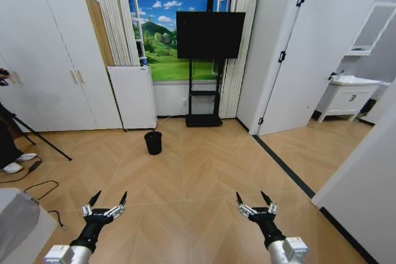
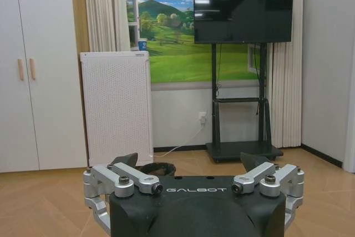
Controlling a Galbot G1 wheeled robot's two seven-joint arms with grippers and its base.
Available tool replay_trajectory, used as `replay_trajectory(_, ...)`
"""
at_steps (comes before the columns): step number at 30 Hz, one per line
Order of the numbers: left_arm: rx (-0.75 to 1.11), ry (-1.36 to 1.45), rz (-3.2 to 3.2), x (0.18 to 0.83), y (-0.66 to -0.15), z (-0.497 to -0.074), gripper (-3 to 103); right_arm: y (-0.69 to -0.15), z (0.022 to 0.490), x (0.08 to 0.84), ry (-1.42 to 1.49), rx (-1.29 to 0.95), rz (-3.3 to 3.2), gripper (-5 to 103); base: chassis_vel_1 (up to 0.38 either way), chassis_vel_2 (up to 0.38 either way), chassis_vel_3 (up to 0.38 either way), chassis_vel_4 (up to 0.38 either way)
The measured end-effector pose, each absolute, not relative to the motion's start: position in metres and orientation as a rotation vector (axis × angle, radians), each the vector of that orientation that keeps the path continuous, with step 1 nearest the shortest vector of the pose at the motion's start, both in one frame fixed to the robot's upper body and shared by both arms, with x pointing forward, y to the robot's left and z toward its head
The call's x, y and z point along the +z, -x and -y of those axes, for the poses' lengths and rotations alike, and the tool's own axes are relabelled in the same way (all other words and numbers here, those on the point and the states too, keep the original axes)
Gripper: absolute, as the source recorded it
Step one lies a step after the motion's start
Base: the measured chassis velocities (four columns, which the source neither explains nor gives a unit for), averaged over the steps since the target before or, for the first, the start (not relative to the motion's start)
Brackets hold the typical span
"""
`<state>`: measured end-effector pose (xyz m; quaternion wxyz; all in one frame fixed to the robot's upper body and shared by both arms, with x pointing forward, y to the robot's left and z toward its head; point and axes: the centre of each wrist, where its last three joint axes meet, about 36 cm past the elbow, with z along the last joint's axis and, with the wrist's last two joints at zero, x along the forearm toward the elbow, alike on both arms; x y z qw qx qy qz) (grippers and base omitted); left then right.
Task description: Pick up the trash bin and place the garbage on the floor into it.
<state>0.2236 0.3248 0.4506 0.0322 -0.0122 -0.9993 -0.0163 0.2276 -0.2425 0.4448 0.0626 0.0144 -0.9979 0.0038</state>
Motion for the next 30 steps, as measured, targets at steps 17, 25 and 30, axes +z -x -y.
replay_trajectory(17,-0.050,0.037,3.076,0.4506,-0.2236,-0.3248,100,-0.2275,0.2424,0.4448,-0.044,0.011,3.016,100,-0.161,0.167,0.158,-0.154)
replay_trajectory(25,-0.050,0.037,3.077,0.4506,-0.2236,-0.3248,100,-0.2275,0.2424,0.4448,-0.044,0.011,3.016,100,-0.164,0.139,0.142,-0.151)
replay_trajectory(30,-0.050,0.037,3.077,0.4506,-0.2236,-0.3248,100,-0.2275,0.2424,0.4448,-0.044,0.011,3.016,100,-0.164,0.163,0.147,-0.154)
